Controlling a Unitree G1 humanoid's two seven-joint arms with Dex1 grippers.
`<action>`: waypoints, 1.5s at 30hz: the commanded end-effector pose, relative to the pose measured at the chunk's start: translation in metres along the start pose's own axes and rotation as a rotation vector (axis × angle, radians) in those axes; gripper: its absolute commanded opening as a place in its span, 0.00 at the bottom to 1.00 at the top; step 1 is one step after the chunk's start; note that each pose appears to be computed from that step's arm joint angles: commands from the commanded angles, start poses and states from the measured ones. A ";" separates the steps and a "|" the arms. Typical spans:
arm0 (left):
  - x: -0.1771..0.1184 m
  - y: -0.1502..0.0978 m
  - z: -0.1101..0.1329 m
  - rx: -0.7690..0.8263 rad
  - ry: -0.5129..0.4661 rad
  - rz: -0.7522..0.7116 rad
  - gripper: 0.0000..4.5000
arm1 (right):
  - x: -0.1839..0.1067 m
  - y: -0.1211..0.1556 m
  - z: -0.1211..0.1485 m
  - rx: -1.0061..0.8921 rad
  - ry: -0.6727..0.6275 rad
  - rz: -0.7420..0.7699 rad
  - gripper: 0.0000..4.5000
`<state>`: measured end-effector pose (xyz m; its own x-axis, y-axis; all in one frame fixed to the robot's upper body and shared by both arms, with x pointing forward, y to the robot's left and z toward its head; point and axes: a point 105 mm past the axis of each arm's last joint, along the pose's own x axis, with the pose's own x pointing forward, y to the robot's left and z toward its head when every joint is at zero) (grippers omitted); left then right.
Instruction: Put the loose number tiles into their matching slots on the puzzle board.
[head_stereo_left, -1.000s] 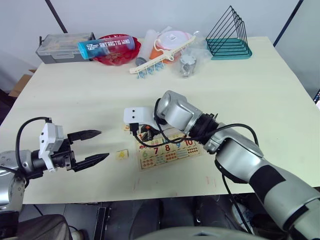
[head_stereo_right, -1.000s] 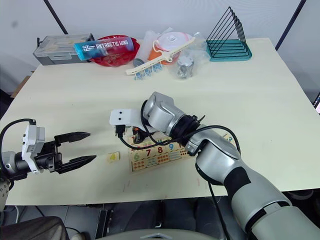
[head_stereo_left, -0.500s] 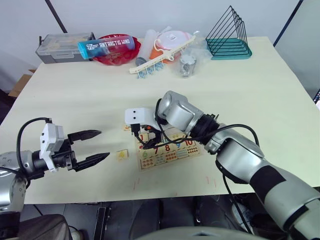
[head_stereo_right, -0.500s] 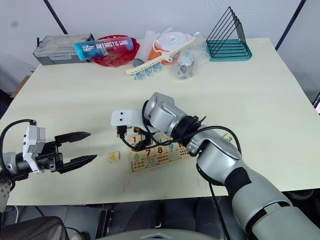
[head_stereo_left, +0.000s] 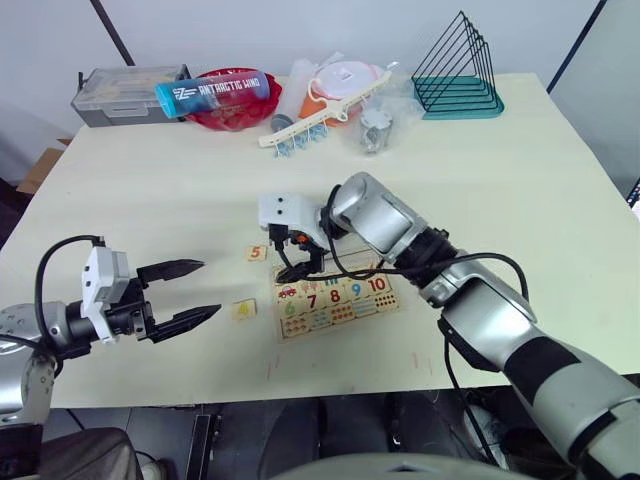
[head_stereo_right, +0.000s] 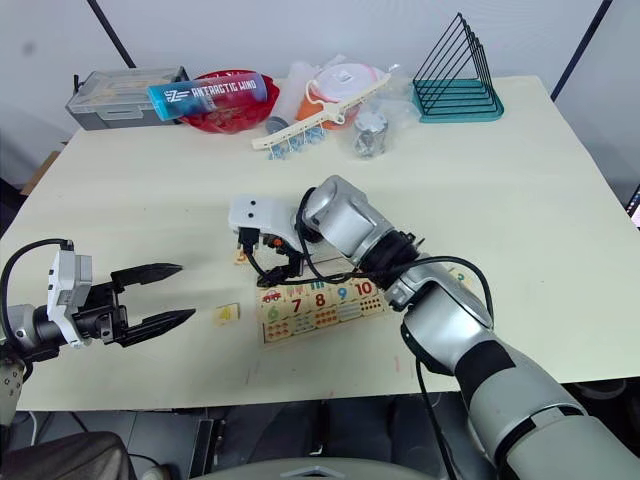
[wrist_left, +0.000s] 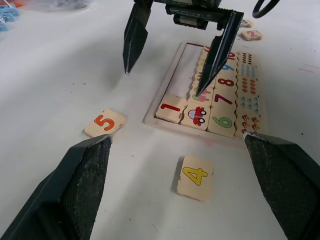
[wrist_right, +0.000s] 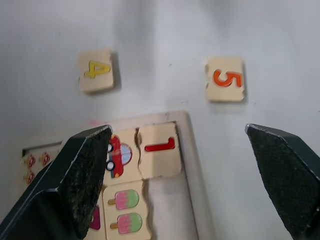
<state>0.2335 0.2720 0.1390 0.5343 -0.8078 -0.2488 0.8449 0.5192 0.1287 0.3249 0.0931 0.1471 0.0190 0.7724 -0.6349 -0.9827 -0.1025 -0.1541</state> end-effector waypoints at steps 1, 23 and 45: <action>0.001 -0.001 0.007 0.032 -0.016 -0.007 1.00 | -0.005 0.001 0.014 -0.032 -0.144 -0.010 0.94; 0.001 -0.002 0.004 0.024 -0.014 -0.012 1.00 | 0.017 0.009 -0.033 -0.074 -0.228 -0.037 0.00; 0.007 -0.008 -0.010 -0.016 -0.028 0.040 1.00 | -0.034 0.012 0.001 -0.030 -0.548 -0.177 0.00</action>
<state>0.2316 0.2680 0.1222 0.5621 -0.7935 -0.2331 0.8250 0.5580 0.0899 0.3145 0.0708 0.1487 0.0515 0.9802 -0.1914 -0.9728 0.0059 -0.2316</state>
